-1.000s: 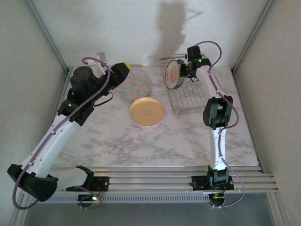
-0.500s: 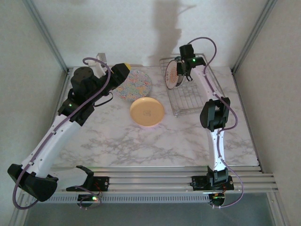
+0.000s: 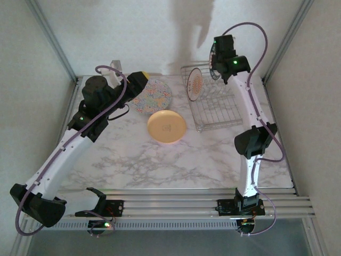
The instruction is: Unload the plates from the dish rack
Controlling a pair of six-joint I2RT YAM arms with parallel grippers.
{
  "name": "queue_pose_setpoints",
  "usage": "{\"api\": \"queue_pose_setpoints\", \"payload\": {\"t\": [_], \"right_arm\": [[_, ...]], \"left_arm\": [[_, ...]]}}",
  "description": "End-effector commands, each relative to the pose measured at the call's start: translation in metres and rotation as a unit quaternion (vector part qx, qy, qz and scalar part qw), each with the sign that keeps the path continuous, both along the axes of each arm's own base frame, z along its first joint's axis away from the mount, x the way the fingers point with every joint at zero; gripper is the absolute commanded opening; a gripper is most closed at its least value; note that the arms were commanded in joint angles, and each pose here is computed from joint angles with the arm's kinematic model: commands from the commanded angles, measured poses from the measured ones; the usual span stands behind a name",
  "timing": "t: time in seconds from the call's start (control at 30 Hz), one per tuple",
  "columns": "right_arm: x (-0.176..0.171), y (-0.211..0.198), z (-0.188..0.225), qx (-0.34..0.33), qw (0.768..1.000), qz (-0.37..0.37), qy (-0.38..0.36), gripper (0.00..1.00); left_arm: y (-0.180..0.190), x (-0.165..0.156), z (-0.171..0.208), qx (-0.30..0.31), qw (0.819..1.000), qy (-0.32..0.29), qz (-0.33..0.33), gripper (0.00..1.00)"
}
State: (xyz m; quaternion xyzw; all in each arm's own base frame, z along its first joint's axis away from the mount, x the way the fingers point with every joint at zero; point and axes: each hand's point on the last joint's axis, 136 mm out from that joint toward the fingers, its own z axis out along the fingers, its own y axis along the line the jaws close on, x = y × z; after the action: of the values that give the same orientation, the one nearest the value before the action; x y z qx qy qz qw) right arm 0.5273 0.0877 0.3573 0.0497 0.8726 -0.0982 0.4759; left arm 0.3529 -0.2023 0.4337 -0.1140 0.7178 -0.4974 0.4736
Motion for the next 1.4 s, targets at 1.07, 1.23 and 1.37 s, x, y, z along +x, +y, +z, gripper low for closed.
{"api": "queue_pose_setpoints", "payload": {"t": [1.07,1.23,1.37], "right_arm": [[-0.166,0.067,0.037,0.448,0.869,0.207,0.042,0.0],[-0.165,0.078,0.026,0.475,0.85,0.216,0.069,0.0],[-0.165,0.084,0.022,0.491,0.838,0.222,0.082,0.0]], "left_arm": [[-0.116,0.045,-0.092,0.033,0.982,0.099,-0.156,0.55],[-0.117,0.046,-0.095,0.031,0.982,0.103,-0.156,0.55],[-0.117,0.046,-0.098,0.031,0.982,0.106,-0.156,0.54]]}}
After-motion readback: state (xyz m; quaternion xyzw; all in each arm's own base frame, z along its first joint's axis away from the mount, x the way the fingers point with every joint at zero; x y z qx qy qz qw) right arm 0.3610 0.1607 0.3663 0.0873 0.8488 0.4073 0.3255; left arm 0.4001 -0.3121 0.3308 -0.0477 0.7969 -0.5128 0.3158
